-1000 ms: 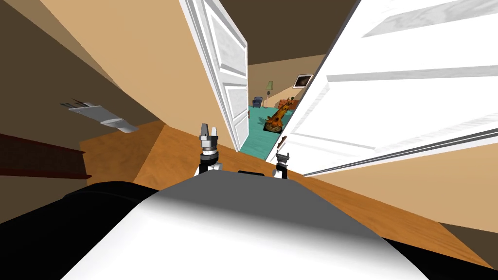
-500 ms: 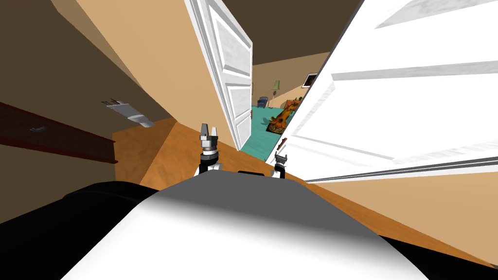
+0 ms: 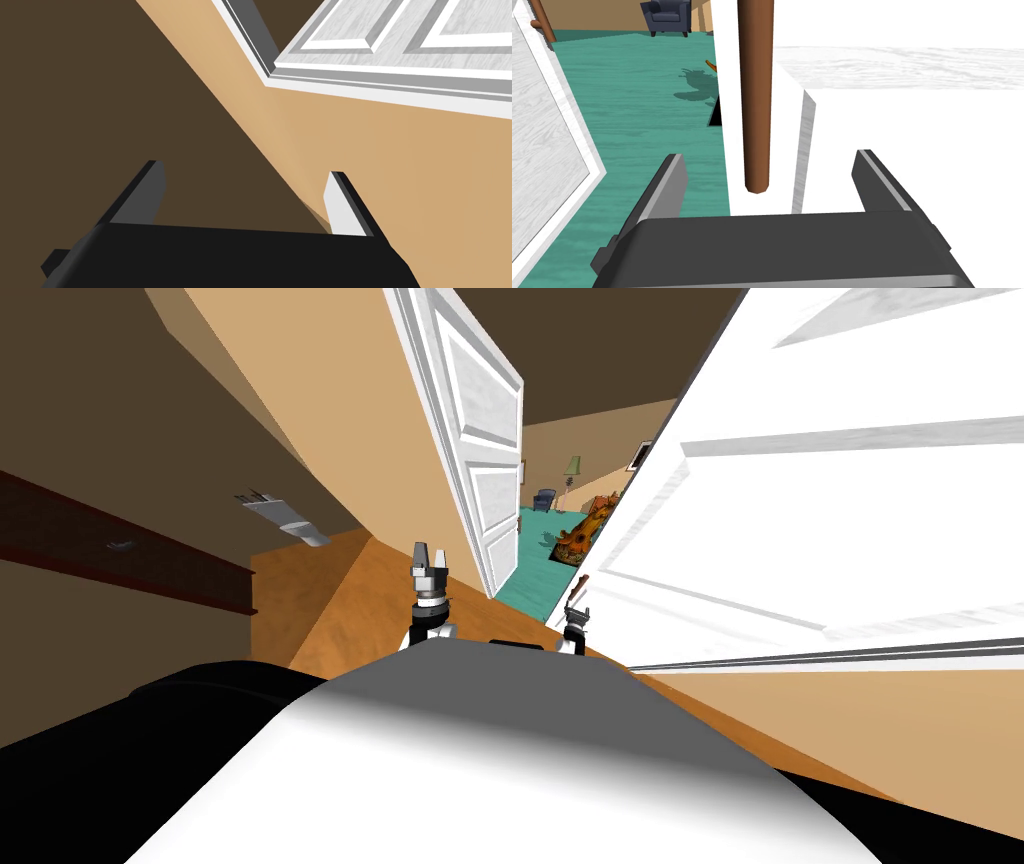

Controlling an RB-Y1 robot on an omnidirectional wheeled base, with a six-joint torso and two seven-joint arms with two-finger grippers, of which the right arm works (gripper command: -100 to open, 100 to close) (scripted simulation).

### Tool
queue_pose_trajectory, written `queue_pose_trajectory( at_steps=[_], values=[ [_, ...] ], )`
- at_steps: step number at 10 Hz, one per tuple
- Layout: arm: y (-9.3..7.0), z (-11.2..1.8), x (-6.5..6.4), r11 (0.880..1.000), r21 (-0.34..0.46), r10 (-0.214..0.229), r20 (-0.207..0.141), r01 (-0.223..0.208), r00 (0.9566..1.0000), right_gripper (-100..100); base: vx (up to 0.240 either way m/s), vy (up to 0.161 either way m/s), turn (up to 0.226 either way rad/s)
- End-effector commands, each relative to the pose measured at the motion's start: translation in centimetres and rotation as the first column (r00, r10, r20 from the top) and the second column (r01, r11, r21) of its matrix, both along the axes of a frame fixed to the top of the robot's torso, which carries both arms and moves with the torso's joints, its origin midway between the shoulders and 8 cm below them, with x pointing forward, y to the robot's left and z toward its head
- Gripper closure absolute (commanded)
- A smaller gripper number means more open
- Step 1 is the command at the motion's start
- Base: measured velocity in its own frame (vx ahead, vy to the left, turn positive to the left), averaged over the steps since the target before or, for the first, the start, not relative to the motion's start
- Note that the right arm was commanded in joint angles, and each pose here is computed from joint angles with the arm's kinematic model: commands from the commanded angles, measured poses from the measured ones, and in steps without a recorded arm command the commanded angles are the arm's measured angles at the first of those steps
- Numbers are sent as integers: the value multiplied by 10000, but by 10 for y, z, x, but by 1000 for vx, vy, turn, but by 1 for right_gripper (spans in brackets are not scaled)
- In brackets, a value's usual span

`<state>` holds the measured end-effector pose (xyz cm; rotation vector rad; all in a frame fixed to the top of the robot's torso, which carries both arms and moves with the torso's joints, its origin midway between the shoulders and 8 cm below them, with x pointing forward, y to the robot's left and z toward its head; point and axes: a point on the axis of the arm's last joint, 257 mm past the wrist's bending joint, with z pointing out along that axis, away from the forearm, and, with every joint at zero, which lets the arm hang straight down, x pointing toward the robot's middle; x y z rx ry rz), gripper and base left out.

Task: Push the door open

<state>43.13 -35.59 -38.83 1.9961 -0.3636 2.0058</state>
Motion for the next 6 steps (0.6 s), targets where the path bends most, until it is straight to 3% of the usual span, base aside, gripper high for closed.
queue_pose_trajectory(
  at_steps=[1, 6],
  values=[
    [-8, 2, -1, 9999, -135, -27, 12, 27, 10000, -100, 158, -75, 24],
    [-12, 0, -3, 9999, -59, -149, 14, 149, 9999, -100, 188, -76, 24]
  ],
)
